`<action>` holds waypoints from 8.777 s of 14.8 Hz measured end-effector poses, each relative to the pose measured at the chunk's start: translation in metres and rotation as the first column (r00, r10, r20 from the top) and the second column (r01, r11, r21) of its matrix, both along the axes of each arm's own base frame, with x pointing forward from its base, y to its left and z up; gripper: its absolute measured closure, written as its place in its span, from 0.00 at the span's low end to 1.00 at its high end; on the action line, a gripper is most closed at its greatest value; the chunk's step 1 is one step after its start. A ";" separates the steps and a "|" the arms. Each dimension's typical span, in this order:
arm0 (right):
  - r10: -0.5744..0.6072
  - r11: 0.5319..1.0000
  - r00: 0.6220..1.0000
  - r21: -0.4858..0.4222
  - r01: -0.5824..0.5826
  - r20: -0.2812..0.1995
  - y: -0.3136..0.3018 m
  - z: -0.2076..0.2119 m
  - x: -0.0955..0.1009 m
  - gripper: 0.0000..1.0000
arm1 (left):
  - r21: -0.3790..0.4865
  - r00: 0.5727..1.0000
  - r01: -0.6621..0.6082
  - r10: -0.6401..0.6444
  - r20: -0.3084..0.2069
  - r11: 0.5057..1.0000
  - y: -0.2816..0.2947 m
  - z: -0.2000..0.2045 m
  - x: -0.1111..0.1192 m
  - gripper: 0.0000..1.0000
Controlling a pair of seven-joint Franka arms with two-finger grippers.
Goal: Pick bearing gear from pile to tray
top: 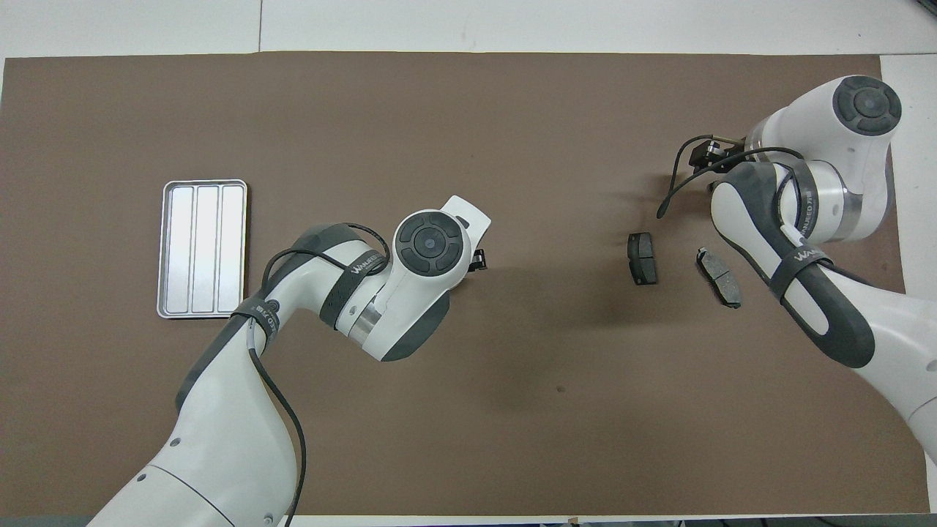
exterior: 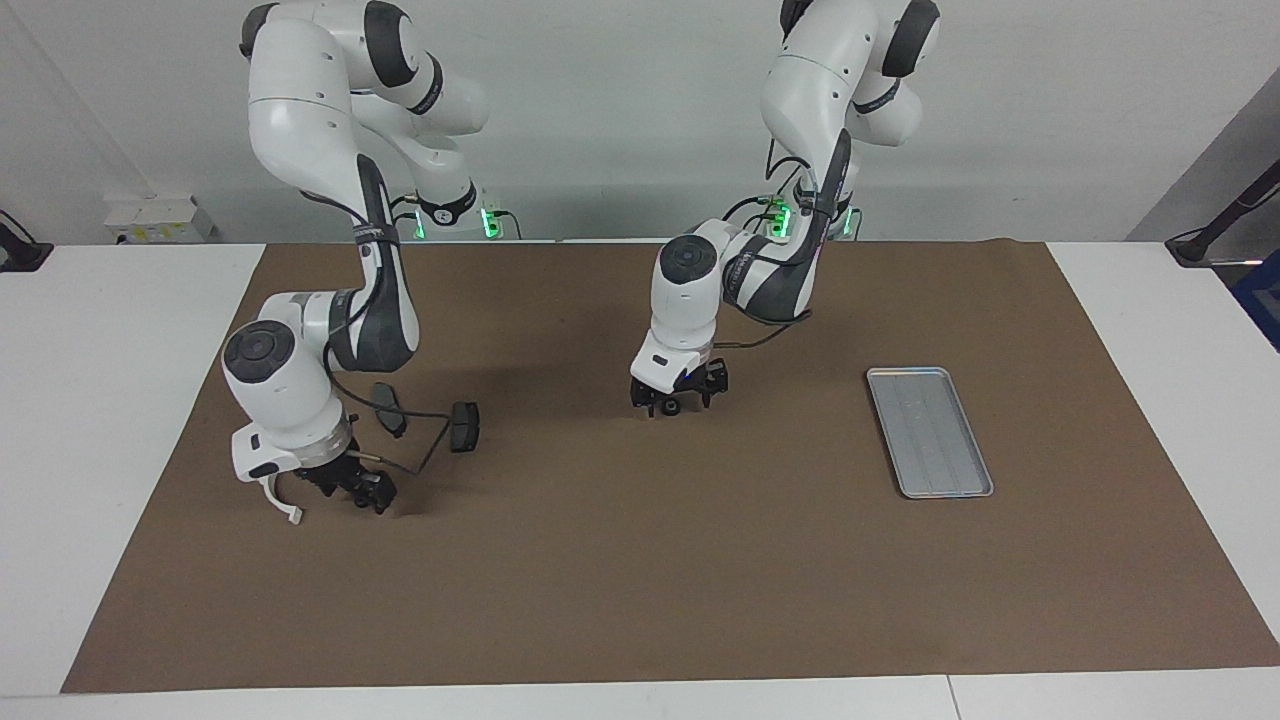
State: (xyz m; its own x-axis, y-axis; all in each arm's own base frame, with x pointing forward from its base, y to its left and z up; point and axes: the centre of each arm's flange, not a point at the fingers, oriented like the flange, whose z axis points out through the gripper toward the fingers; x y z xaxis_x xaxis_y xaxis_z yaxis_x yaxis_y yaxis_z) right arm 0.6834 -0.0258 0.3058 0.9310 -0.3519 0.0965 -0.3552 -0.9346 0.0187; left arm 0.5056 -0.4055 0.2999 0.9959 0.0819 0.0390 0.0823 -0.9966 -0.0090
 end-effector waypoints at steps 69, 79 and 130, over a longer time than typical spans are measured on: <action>-0.253 0.962 0.966 0.090 0.258 -0.061 0.379 0.152 -0.115 0.80 | 0.025 0.955 0.287 -0.288 0.070 0.958 0.410 0.013 0.035 0.00; -0.271 0.954 0.961 0.118 0.276 -0.060 0.426 0.025 -0.124 0.80 | -0.005 0.962 0.192 -0.187 0.197 0.981 0.422 0.094 0.095 0.00; 0.205 0.978 0.978 0.034 -0.204 -0.034 0.089 0.202 -0.048 0.00 | -0.004 0.997 -0.065 0.065 0.052 0.998 -0.009 0.042 0.018 0.00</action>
